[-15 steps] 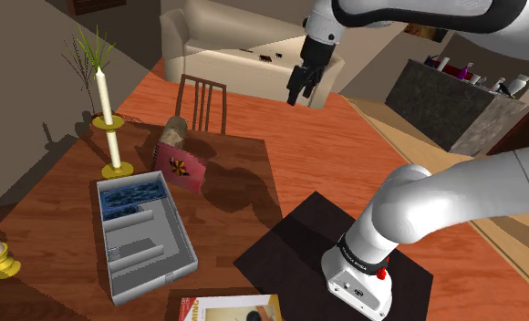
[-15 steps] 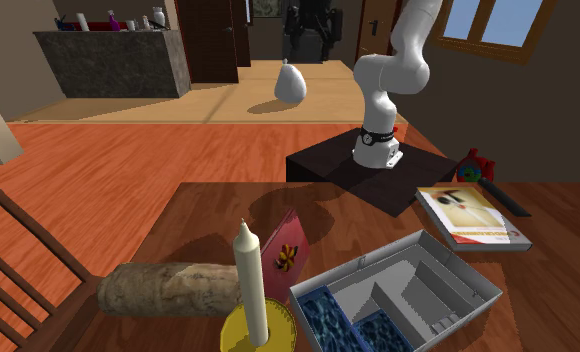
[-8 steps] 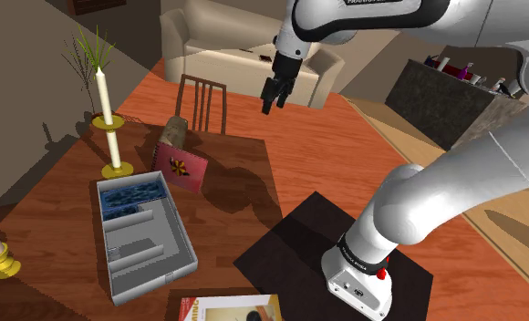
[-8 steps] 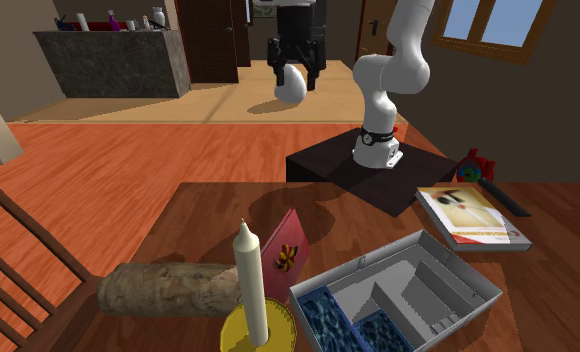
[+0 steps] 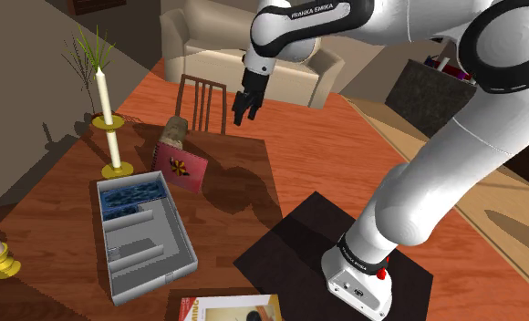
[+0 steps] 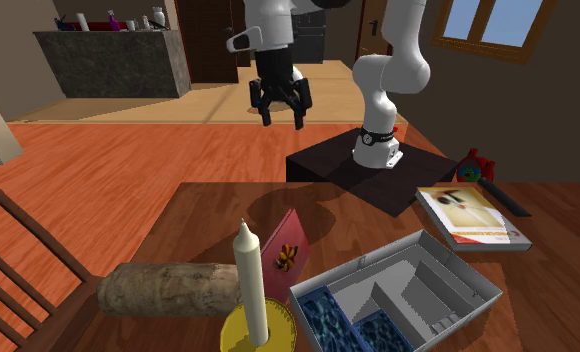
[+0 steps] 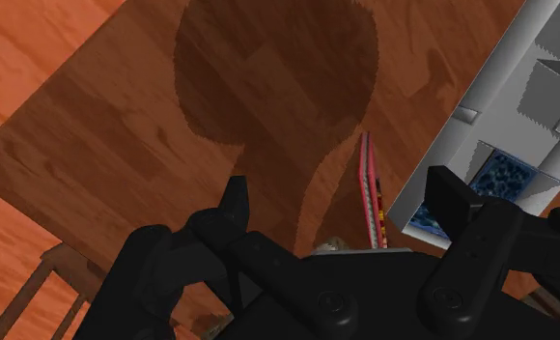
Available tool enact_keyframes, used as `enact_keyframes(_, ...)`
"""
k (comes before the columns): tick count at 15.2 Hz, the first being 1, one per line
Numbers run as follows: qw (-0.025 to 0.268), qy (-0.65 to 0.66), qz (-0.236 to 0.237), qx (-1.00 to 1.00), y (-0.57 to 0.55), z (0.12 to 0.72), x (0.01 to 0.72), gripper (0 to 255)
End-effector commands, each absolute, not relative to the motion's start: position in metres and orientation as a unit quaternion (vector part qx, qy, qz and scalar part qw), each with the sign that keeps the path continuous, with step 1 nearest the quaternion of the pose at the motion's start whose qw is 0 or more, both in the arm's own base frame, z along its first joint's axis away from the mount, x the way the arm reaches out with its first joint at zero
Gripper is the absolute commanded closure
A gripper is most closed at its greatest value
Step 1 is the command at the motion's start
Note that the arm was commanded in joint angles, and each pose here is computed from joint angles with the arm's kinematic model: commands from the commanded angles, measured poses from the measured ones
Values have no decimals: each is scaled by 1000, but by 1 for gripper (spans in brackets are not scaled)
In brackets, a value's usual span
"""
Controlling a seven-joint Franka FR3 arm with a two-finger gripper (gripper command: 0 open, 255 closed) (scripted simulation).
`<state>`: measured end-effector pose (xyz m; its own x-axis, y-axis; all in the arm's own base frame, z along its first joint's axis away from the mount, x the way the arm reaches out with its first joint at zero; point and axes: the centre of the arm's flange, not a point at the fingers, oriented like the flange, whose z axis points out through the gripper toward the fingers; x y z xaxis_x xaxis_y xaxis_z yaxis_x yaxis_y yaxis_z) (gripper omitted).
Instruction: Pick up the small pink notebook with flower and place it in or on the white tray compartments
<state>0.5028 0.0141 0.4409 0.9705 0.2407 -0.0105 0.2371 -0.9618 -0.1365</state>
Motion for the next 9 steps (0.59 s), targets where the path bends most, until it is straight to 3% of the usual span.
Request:
enact_keyframes(1,80,-130,19,-988,22,421,521,0)
enact_keyframes(9,128,-167,39,-977,60,347,591,0)
